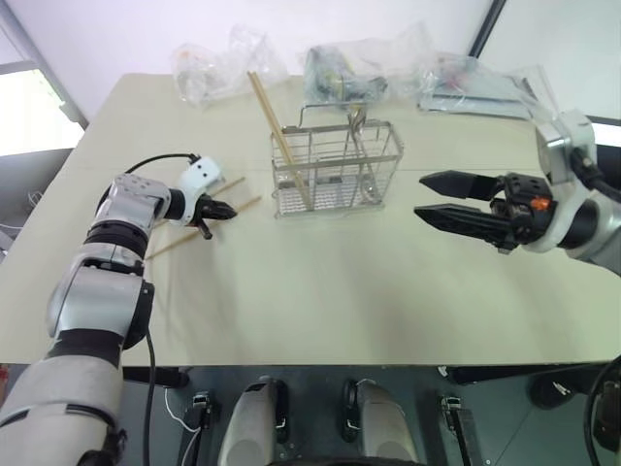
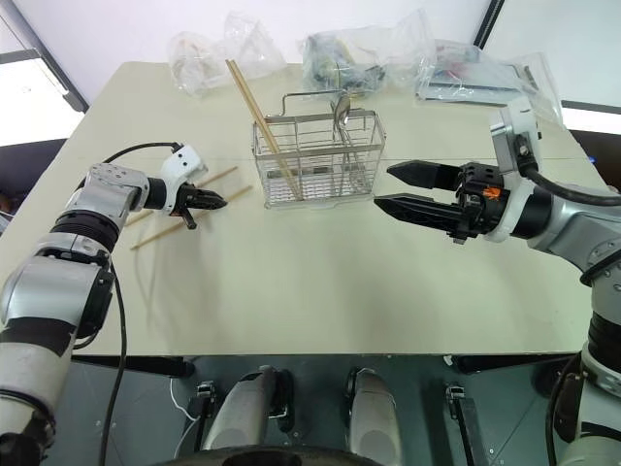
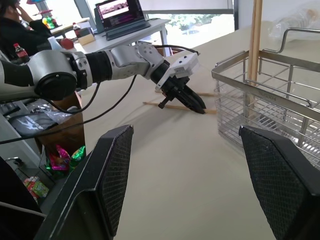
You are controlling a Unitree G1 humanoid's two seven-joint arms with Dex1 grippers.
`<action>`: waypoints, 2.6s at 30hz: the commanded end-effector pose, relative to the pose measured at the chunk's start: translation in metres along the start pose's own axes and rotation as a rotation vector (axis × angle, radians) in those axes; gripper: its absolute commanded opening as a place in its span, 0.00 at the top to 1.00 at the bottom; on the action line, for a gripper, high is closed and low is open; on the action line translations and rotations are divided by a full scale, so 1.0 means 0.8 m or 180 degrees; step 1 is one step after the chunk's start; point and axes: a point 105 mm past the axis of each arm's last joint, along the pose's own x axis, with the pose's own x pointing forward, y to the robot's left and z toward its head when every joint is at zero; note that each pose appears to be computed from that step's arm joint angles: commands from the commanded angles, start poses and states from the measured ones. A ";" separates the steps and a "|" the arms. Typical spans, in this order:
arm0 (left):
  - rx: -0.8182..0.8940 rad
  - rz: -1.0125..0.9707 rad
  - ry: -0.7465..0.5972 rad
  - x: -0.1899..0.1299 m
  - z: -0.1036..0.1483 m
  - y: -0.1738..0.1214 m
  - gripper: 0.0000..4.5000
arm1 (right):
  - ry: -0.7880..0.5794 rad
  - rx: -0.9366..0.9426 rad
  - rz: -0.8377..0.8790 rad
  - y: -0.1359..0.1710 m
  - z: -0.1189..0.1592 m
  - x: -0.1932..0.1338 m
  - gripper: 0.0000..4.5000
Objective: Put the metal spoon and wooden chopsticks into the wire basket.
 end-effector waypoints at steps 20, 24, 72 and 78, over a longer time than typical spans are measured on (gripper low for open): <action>-0.2057 0.1478 -0.4545 -0.204 0.304 0.065 1.00 | -0.0196 -0.0005 0.0058 -0.004 0.009 0.014 0.23; -0.2021 0.1238 -0.4513 -0.169 0.327 0.037 1.00 | -0.0223 0.0015 0.0025 -0.004 0.012 0.010 0.23; 0.0272 0.0857 0.0009 -0.081 0.031 0.062 0.01 | -0.0275 0.0069 -0.0142 -0.030 0.012 0.005 0.23; 0.0197 0.0725 0.0294 -0.057 0.002 0.055 0.01 | -0.0230 0.0071 -0.0164 -0.025 0.011 0.000 0.23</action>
